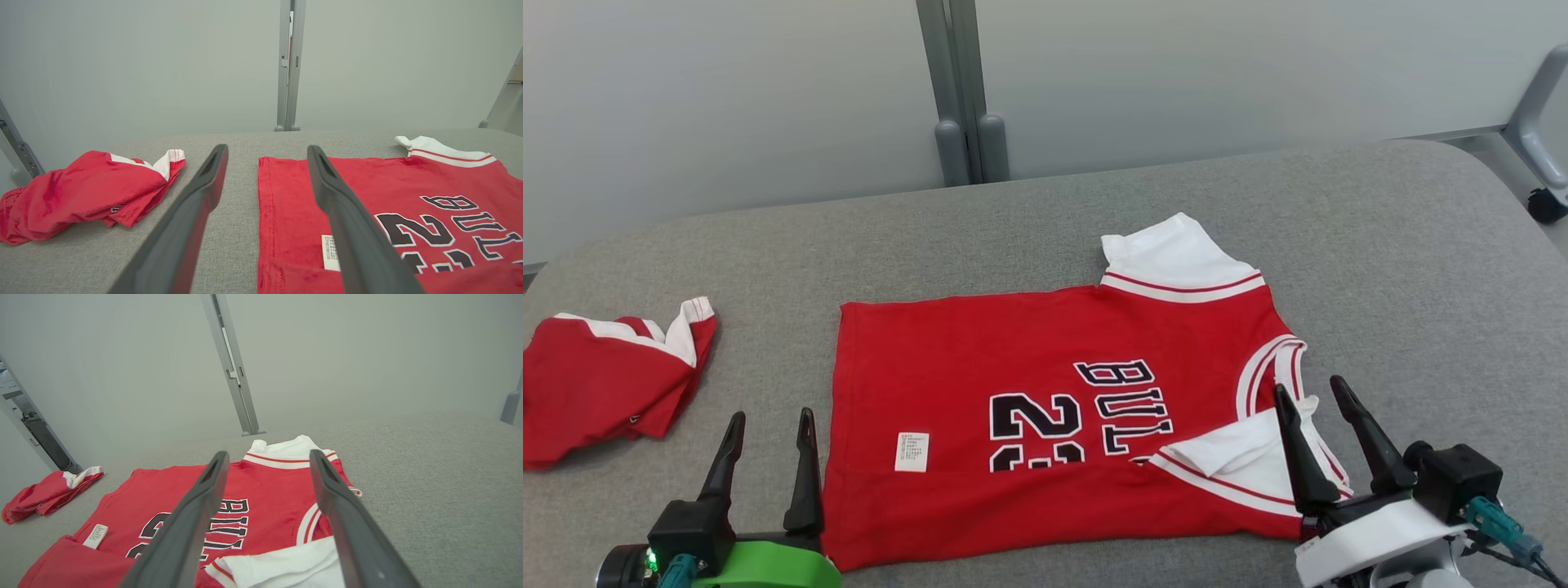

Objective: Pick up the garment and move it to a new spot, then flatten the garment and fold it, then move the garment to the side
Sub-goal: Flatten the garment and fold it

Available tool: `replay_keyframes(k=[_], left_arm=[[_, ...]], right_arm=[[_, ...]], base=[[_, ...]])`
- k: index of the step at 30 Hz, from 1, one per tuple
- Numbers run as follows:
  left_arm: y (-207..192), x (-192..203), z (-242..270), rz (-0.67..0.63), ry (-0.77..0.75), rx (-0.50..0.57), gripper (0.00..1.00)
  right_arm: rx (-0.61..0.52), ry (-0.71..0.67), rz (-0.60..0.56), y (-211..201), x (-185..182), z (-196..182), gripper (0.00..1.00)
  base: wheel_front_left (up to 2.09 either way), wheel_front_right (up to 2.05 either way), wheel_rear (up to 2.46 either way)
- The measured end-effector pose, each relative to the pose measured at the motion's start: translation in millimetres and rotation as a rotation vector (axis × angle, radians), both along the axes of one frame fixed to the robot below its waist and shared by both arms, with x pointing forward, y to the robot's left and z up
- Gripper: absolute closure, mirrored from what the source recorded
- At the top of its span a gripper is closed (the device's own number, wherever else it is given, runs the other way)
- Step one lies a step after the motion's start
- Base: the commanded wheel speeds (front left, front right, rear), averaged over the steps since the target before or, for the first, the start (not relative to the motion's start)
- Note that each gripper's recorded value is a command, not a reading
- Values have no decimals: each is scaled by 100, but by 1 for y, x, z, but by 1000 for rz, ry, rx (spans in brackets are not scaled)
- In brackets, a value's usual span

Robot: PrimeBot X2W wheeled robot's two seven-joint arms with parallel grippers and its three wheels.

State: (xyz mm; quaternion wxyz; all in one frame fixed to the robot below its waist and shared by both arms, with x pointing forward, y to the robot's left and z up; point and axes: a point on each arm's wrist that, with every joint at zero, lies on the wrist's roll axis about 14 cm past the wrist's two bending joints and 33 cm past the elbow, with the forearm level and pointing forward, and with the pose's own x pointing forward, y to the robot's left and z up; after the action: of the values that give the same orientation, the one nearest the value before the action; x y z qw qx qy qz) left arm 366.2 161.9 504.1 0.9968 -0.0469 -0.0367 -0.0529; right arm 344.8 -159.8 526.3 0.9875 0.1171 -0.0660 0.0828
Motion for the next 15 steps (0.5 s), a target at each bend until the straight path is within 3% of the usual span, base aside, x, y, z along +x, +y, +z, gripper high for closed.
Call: replay_keyframes(k=[15], left_arm=[[26, -17, -19, 76, 59, 16, 0]], right_arm=[[-28, 34, -22, -5, -13, -13, 0]], base=[[0, 0, 0]])
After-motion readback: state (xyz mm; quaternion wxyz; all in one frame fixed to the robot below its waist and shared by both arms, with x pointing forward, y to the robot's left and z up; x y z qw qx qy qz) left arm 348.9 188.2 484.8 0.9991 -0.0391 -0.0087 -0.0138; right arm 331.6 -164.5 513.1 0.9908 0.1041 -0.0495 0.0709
